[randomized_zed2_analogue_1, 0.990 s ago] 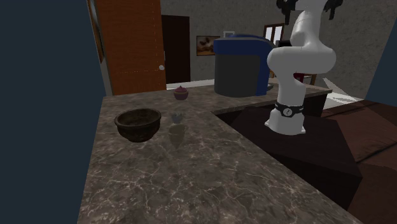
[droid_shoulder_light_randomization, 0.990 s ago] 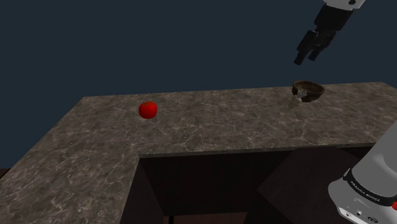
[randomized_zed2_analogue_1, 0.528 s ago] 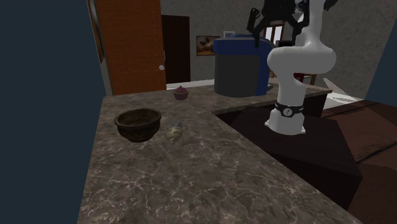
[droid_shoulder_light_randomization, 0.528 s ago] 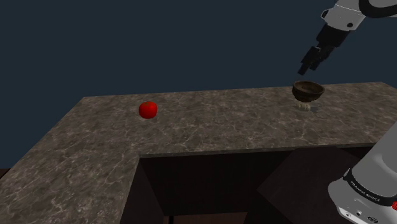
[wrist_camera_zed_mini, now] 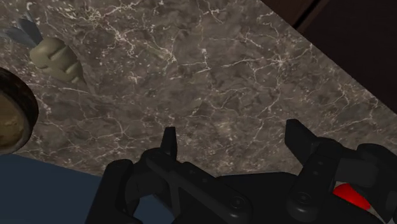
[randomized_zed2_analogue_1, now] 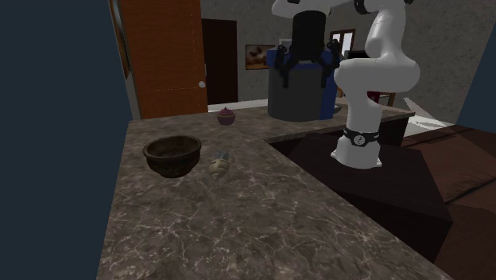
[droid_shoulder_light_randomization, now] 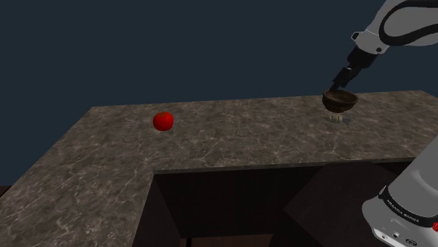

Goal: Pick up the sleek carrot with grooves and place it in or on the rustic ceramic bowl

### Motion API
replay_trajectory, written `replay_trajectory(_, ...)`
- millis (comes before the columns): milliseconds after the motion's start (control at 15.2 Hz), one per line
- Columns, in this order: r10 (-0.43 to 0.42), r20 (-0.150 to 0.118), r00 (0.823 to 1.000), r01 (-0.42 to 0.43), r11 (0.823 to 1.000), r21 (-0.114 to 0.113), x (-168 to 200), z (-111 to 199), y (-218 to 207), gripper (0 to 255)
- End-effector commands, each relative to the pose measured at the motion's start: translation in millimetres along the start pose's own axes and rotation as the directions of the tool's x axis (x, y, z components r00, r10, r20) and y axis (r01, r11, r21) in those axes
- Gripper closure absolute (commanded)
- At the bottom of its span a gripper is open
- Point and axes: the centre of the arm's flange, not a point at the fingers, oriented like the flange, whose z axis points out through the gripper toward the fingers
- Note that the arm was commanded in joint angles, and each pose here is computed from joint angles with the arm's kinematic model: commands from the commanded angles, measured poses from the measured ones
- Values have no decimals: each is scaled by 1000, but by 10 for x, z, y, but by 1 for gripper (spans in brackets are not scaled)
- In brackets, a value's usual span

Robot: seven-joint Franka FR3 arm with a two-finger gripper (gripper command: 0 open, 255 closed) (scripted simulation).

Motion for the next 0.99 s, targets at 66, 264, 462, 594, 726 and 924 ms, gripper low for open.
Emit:
replay_trajectory(66,-15,-12,1000,15,1000,3,-38,222,349,0)
replay_trajectory(264,-29,-21,999,30,1000,7,-52,461,673,0)
replay_trajectory(462,-43,-31,999,44,999,11,-59,702,995,0)
replay_trajectory(594,-53,-38,998,53,998,14,-60,863,1209,0)
replay_trajectory(726,-62,-44,997,63,998,17,-58,1025,1423,0)
replay_trajectory(924,-76,-54,996,77,997,20,-49,1269,1743,0)
